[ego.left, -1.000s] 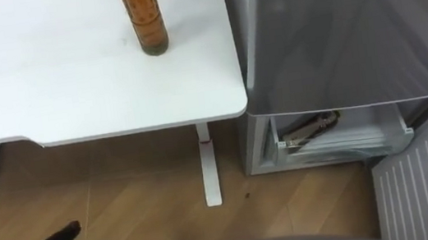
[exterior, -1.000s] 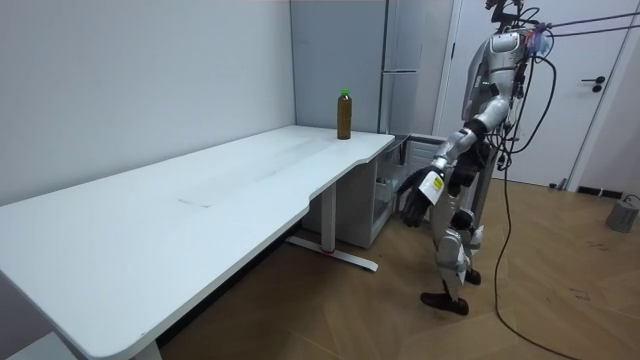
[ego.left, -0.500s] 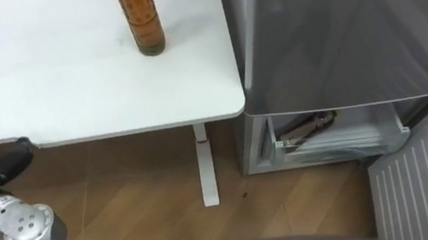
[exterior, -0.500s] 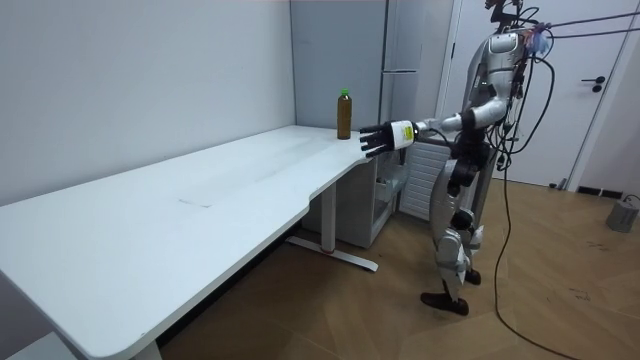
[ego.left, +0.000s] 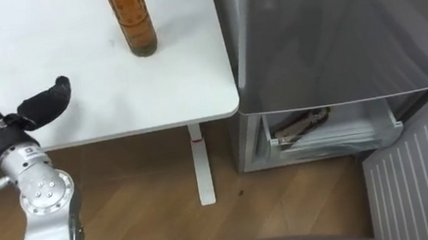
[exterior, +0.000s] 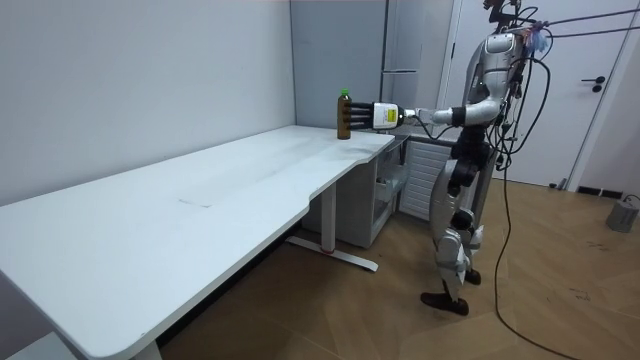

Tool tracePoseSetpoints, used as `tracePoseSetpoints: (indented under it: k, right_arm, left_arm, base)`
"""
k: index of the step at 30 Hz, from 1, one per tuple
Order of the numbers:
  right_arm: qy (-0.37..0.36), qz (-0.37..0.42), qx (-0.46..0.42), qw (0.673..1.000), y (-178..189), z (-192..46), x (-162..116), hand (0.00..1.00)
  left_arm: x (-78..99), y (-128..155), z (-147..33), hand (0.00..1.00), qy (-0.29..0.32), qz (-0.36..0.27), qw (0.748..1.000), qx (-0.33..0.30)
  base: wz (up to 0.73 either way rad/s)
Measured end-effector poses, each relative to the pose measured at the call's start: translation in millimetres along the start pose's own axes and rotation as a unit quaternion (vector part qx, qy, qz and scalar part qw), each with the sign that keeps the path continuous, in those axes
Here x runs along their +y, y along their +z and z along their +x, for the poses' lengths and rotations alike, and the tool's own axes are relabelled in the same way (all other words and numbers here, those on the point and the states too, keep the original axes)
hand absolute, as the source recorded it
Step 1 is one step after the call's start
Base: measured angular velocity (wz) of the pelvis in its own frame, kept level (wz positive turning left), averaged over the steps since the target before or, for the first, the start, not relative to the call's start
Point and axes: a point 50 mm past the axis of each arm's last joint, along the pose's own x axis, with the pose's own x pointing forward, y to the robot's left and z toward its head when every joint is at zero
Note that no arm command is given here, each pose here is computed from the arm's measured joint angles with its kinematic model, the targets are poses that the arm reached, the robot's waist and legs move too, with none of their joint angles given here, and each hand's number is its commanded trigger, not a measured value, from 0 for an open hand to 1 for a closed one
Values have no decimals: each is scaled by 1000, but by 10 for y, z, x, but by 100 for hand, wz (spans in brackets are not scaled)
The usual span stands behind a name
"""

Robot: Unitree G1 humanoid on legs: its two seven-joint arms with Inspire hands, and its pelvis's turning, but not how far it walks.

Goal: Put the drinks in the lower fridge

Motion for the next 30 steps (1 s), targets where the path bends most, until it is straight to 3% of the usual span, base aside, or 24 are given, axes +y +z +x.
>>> tracePoseSetpoints:
  k: [7, 12, 21, 30]
  right_arm:
    - [4, 0, -6, 1000, 46, 7, 20, 0]
    - [6, -2, -6, 1000, 60, 9, 28, 0]
    - [13, 2, 5, 1000, 7, 12, 73, 0]
    - [10, 0, -9, 1000, 32, 0, 40, 0]
  left_arm:
    - [-97, 14, -15, 0, -47, -4, 999, -2]
    - [-201, 51, -51, 0, -87, -58, 994, 11]
    - [-247, 71, -44, 0, -121, -77, 989, 24]
    - [-315, 226, 92, 0, -145, -120, 982, 12]
  base:
    - [0]
    - [-8]
    - [-2]
    - [-8]
